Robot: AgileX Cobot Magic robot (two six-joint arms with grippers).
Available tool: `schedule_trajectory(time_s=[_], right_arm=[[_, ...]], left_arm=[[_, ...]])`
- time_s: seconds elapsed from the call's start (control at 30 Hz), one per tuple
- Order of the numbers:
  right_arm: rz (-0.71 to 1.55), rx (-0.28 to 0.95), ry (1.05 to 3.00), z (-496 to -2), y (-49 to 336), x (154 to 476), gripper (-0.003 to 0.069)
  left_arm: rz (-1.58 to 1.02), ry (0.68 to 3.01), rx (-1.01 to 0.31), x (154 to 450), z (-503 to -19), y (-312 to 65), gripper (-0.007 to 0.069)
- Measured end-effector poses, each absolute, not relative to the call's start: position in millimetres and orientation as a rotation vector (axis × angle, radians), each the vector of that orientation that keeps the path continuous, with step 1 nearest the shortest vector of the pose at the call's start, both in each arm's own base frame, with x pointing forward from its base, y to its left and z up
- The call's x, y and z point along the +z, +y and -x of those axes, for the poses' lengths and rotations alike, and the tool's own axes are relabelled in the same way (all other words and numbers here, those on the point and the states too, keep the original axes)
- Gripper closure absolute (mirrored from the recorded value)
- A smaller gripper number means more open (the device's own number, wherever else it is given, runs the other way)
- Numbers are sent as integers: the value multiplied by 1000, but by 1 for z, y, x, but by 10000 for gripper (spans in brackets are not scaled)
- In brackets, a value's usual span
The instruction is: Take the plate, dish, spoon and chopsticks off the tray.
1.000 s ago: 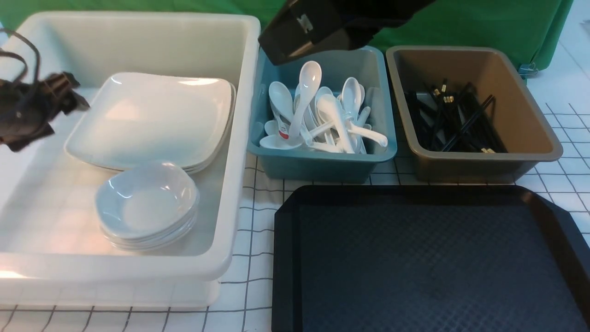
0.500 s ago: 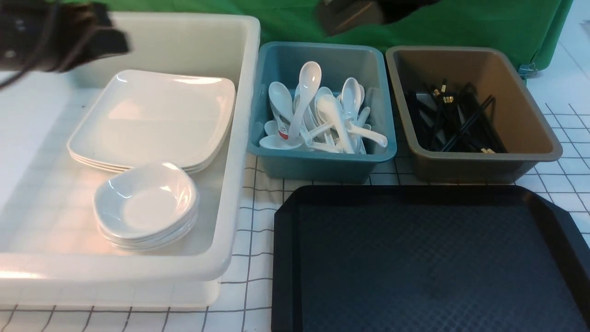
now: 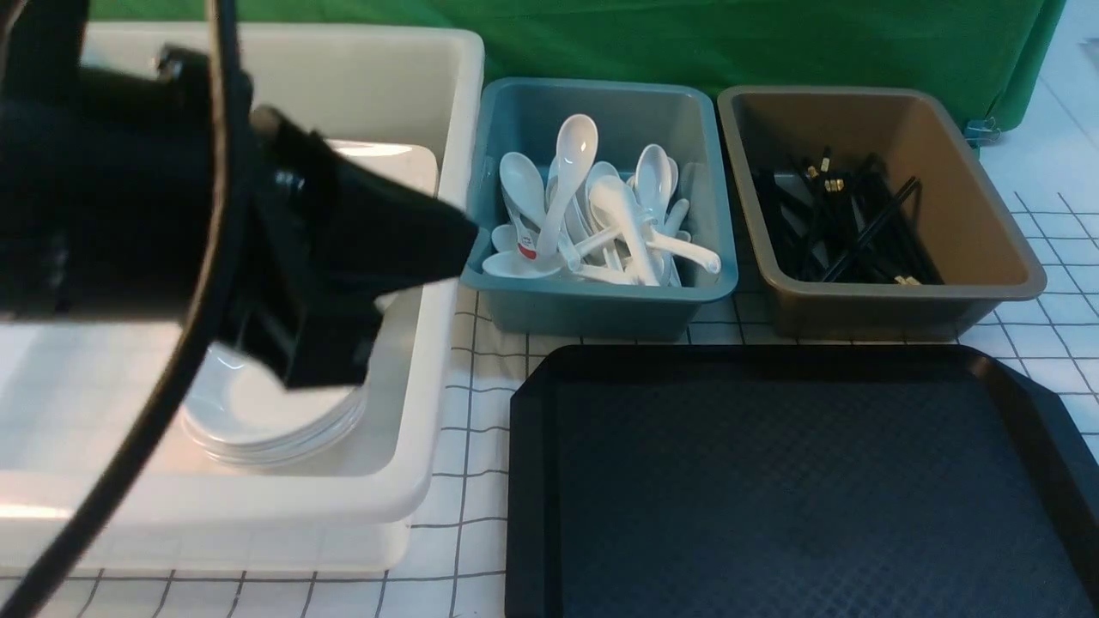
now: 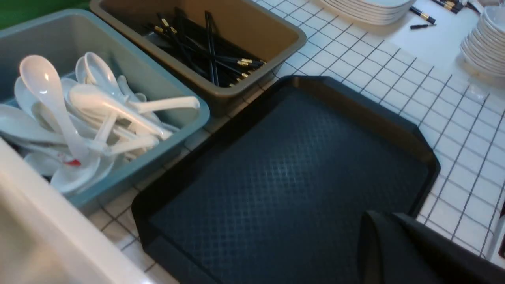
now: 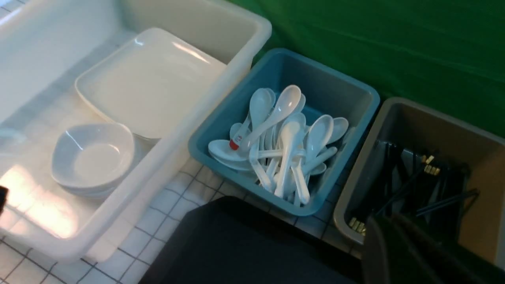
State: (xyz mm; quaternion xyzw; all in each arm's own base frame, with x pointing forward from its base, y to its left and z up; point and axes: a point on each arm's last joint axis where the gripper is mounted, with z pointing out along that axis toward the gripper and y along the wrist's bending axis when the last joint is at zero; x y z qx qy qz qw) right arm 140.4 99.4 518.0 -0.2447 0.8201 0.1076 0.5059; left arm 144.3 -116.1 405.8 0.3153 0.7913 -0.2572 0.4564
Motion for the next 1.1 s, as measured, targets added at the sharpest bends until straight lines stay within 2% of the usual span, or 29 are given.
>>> schedule_trajectory(time_s=[0.07,0.23,0.33,0.5,0.6,0.73,1.1], right_arm=[[574,273,1948,-129,89,510,650],[490,360,1675,-67,36,455,650],[469,408,1494,-43,19,417,650],[449,488,1226,-17,6,368,650],[444,515,1143,-12,5,350,648],[438,533,1095,-9,4,339,624],[427,556,1097,-9,4,338,559]], left_arm=[[-758,1951,-632,401,-136,-111,636],[-597,1868,-608,370,-105,-84,636],[-519,1791,-599,348,-91,-71,636],[-367,1729,-611,304,-81,-57,635],[-308,1696,-607,288,-81,-53,630],[-261,1668,-588,275,-84,-50,628],[-294,1640,-540,275,-84,-50,627]])
